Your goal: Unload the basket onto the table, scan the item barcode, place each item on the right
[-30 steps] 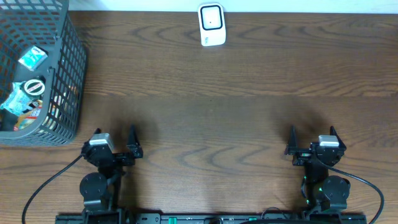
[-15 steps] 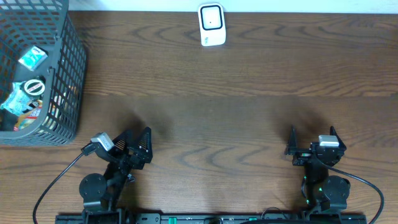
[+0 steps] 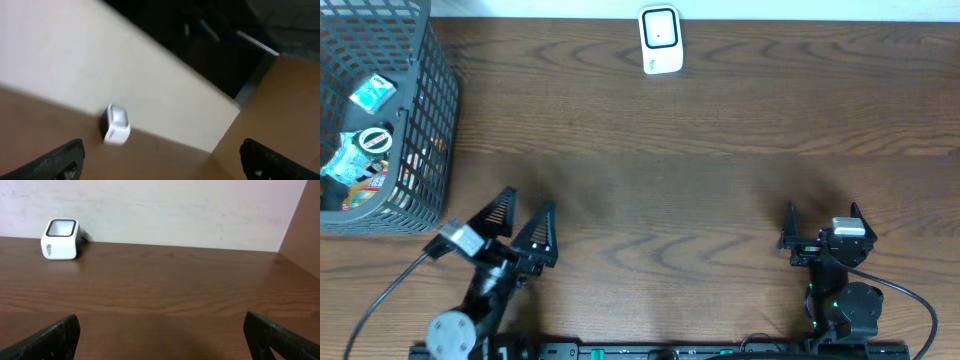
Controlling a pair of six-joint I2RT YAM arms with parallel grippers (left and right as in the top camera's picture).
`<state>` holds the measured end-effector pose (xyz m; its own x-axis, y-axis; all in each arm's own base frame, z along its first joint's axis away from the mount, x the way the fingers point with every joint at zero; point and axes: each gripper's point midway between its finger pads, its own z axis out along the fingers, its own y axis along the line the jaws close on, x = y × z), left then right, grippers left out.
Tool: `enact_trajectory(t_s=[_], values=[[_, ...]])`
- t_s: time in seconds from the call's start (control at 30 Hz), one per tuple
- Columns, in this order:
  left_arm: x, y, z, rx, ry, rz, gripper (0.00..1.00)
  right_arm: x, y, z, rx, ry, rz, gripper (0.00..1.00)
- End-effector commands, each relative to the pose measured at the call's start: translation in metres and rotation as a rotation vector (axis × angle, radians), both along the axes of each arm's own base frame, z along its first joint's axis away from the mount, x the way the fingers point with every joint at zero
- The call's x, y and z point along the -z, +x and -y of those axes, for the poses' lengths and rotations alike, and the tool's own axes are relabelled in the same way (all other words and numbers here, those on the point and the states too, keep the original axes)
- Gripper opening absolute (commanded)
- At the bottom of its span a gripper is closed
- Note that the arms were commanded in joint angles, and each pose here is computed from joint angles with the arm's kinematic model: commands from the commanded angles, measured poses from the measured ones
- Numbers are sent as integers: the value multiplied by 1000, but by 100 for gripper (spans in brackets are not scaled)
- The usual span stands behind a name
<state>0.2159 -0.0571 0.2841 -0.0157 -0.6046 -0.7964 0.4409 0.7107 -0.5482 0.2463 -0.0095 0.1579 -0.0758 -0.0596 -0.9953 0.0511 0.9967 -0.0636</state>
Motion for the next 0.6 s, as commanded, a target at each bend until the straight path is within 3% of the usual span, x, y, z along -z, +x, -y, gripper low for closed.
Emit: enact_trajectory(t_s=[0.0, 0.23, 0.4, 0.57], values=[[-41, -11, 3, -10, 77, 85, 98, 2, 0, -1, -2, 2, -3, 99], [-79, 10, 1, -28, 169, -30, 98, 2, 0, -1, -2, 2, -3, 99], [-84, 36, -1, -8, 253, -299, 98, 2, 0, -1, -2, 2, -3, 99], [-68, 44, -2, 73, 463, -580, 98, 2, 0, -1, -2, 2, -3, 99]])
